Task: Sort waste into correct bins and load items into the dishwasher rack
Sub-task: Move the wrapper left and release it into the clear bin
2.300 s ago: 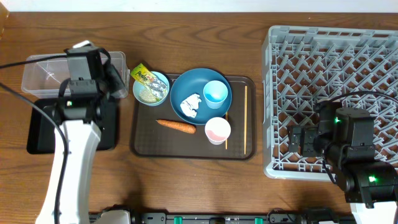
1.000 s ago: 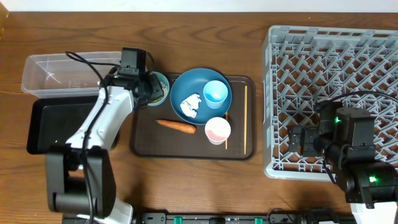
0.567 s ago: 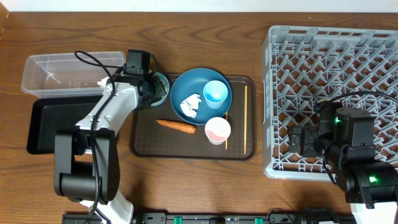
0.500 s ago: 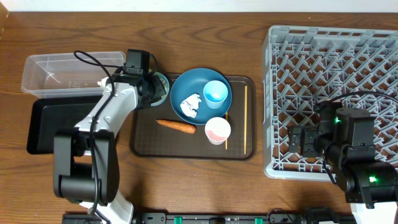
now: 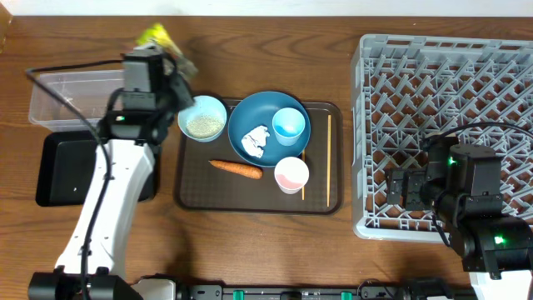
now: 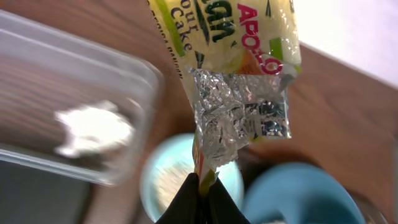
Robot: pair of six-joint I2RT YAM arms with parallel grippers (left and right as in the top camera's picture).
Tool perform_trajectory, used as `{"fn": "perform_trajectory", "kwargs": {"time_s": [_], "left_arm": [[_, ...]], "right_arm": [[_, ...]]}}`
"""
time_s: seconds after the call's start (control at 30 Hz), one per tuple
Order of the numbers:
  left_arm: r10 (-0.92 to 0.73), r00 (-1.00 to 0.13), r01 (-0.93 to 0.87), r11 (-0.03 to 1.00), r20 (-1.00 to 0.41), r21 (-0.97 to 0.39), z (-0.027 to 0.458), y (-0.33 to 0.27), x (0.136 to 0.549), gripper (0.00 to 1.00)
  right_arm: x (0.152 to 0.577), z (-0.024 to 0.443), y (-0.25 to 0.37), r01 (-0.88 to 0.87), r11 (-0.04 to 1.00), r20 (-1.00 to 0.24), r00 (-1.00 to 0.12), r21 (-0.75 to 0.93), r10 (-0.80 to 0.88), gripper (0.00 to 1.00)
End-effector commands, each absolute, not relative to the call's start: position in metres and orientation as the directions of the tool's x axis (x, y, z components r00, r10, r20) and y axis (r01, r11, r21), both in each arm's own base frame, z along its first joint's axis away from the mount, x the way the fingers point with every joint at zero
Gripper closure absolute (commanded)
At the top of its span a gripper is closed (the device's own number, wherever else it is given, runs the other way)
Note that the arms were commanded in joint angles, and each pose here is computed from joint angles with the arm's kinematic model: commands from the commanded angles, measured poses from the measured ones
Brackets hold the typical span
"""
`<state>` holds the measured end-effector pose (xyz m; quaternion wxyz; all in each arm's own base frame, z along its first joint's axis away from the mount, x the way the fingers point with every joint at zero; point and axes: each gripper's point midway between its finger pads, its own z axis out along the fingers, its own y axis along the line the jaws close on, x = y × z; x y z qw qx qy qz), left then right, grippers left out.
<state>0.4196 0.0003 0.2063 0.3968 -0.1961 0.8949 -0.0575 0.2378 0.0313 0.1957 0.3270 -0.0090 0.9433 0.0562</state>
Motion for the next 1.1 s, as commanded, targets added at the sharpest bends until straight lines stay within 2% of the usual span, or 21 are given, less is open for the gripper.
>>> {"fn": "perform_trajectory", "kwargs": {"time_s": [0.0,0.27,0.3,0.37,0.43,0.47,0.6,0.8,0.9,1.07], "left_arm": [[-0.404,-0.565,-0.422,0.891,-0.719,-0.168,0.198,0.05,0.429,0.94],[-0.491,-0.559,-0.548,0.824,-0.668,-0.146,0.145,0.112,0.44,0.91],[-0.496,-0.56,-0.55,0.821,-0.664,-0.15,0.141,0.114,0.442,0.86],[-0.505,-0.56,-0.545,0.822,-0.657,-0.167,0.135,0.116,0.446,0.83],[-0.504,-0.553,-0.541,0.823,-0.664,-0.174,0.136,0.117,0.449,0.69],[-0.503,-0.549,-0.54,0.823,-0.667,-0.177,0.137,0.117,0.45,0.65],[-0.502,-0.54,-0.519,0.831,-0.676,-0.203,0.149,0.112,0.449,0.56],[-0.479,-0.629,-0.301,0.876,-0.613,-0.376,0.179,0.04,0.439,0.56],[-0.432,-0.698,-0.226,0.89,-0.571,-0.397,0.178,0.0,0.428,0.56],[-0.308,-0.828,-0.132,0.919,-0.468,-0.372,0.15,-0.068,0.402,0.56]], "right_arm": [[0.239,0.203,0.032,-0.066,0.994,-0.634,-0.773,0.092,0.008,0.01],[0.24,0.203,0.032,-0.066,0.994,-0.635,-0.773,0.092,0.008,0.01],[0.24,0.203,0.032,-0.066,0.994,-0.635,-0.773,0.092,0.008,0.01],[0.239,0.203,0.032,-0.066,0.994,-0.634,-0.773,0.093,0.008,0.01],[0.239,0.203,0.032,-0.066,0.994,-0.634,-0.773,0.093,0.008,0.01],[0.239,0.203,0.032,-0.066,0.993,-0.634,-0.773,0.093,0.008,0.01],[0.239,0.203,0.032,-0.065,0.994,-0.632,-0.775,0.093,0.008,0.01],[0.239,0.203,0.032,-0.066,0.994,-0.632,-0.775,0.092,0.008,0.01],[0.239,0.203,0.032,-0.066,0.994,-0.632,-0.775,0.092,0.008,0.01],[0.239,0.203,0.032,-0.066,0.994,-0.631,-0.776,0.092,0.007,0.01]]}}
